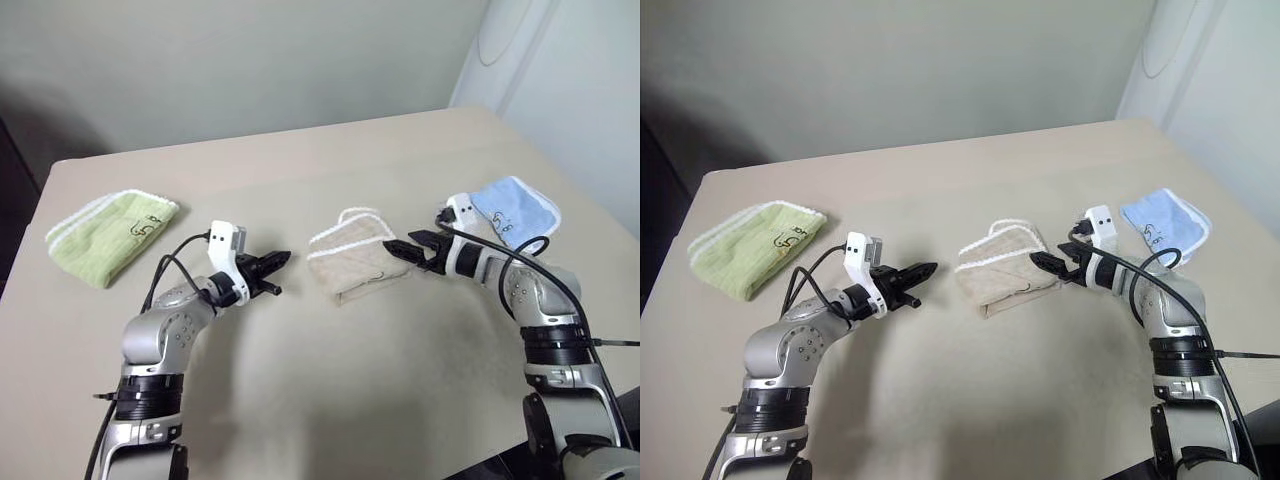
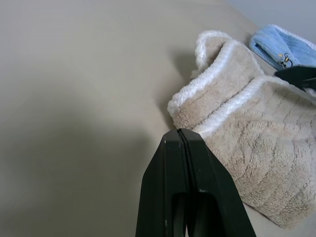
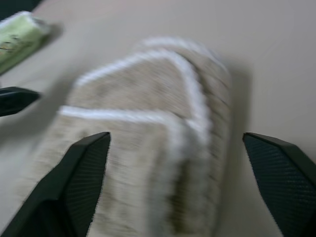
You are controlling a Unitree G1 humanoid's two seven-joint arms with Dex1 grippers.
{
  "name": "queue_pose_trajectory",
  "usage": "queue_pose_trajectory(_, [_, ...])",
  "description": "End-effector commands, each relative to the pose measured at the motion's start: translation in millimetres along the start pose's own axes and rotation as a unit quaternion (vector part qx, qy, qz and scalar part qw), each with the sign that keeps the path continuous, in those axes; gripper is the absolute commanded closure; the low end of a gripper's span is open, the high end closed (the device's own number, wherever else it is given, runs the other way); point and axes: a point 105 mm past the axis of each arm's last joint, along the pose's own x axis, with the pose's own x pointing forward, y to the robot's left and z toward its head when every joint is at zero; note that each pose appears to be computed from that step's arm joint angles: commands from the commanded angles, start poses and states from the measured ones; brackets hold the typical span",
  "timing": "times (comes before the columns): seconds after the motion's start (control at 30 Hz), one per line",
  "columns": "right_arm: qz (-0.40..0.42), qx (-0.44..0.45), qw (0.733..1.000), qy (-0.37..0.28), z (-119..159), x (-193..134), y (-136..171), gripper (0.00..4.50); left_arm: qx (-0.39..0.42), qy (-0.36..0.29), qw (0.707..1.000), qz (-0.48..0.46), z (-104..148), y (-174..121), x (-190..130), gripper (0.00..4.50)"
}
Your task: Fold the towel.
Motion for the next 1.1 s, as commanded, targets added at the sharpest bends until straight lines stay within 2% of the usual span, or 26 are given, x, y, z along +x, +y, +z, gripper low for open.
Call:
queue_pose_trajectory(0.03, [-0.006, 0.0, 1.0, -0.006, 3.5, 7.0, -6.6, 0.02, 0.01, -0.018, 1.0, -0.011, 9.4, -8.5, -2.0, 4.5])
queue_pose_trajectory(0.23, [0.001, 0.007, 1.0, 0.002, -1.1, 13.9, -8.3, 0.02, 0.009, -0.016, 1.0, -0.012, 7.6, -8.9, -2.5, 4.5])
queue_pose_trajectory(0.37, [0.048, 0.006, 0.998, 0.028, -11.3, 26.9, 11.1, 0.02, 0.008, -0.016, 1.0, -0.016, 6.8, -12.1, -2.1, 4.5])
queue_pose_trajectory(0.73, [0.05, 0.005, 0.998, 0.029, -11.5, 27.2, 11.0, 0.02, 0.007, -0.016, 1.0, -0.016, 6.9, -12.2, -2.2, 4.5])
queue_pose_trajectory(0.77, [0.07, -0.002, 0.997, 0.037, -15.1, 27.3, 20.9, 0.02, 0.008, -0.013, 1.0, -0.016, 5.4, -13.6, -1.6, 4.5])
queue_pose_trajectory(0.87, [0.108, -0.013, 0.993, 0.046, -19.5, 24.2, 39.0, 0.92, 0.009, -0.009, 1.0, -0.016, 2.6, -16.0, -0.2, 4.5])
queue_pose_trajectory(1.1, [0.112, -0.012, 0.993, 0.037, -17.3, 15.5, 41.5, 3.43, 0.009, -0.007, 1.0, -0.017, 1.5, -17.0, 1.8, 4.5])
